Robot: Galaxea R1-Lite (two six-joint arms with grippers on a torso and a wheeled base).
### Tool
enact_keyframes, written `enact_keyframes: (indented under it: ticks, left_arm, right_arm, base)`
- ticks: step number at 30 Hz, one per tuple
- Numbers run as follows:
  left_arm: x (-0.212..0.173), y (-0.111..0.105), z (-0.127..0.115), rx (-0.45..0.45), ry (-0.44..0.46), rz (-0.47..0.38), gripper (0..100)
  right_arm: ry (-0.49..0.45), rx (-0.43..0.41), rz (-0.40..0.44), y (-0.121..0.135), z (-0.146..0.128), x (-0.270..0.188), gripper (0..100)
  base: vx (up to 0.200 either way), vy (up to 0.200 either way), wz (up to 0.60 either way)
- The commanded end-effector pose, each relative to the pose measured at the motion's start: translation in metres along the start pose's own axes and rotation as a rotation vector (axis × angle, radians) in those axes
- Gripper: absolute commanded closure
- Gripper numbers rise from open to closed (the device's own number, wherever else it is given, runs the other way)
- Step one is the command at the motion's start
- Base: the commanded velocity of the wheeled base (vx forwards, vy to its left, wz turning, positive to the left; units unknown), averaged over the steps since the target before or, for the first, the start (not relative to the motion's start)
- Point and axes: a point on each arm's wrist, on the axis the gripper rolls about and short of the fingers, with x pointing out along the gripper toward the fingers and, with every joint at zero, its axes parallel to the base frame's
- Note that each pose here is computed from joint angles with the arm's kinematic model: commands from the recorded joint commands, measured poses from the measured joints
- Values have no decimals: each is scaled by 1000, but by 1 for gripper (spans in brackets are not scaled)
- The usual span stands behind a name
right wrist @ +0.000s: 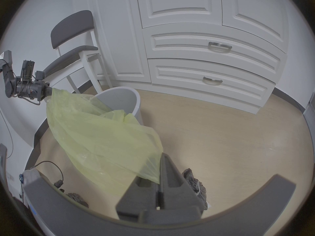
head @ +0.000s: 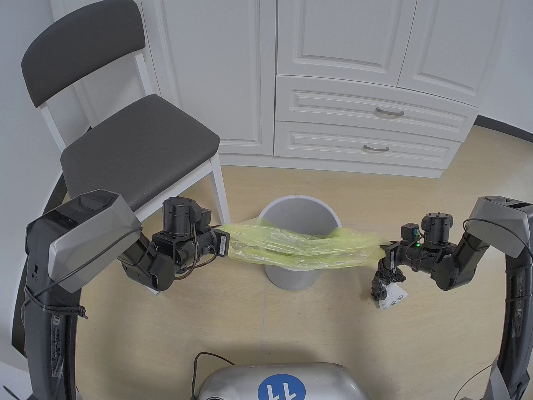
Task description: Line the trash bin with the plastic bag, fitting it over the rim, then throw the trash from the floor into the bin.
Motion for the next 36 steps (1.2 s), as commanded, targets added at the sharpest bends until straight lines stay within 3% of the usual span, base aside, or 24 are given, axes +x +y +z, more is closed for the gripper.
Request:
enact_keyframes:
  ticks: [1,13,20,28,32,36]
  left_arm:
    - [-5,-1,2,5,5,-4,100]
    - [-17,-4,10,6,21,-22,100]
    - [-11,-7,-4,8,88,-41,100]
    - [20,-20,-34,2,143,-65,100]
    - [31,-24,-37,-38,127,-68,100]
    - [44,-33,-35,-113,93,-30,100]
  right_arm:
    - [-14,-6,2,1,7,-7,100]
    - [-14,-44,28,-7,16,-29,100]
    - [104,-51,51,-8,-1,-22,100]
    - [122,-42,75,-1,-16,1,100]
    - [116,-2,84,4,-19,14,100]
    - [71,94,60,11,-15,30,100]
  base:
    - [0,0,0]
    - [0,0,0]
    - [0,0,0]
    - [0,0,0]
    - [0,0,0]
    - [0,0,0]
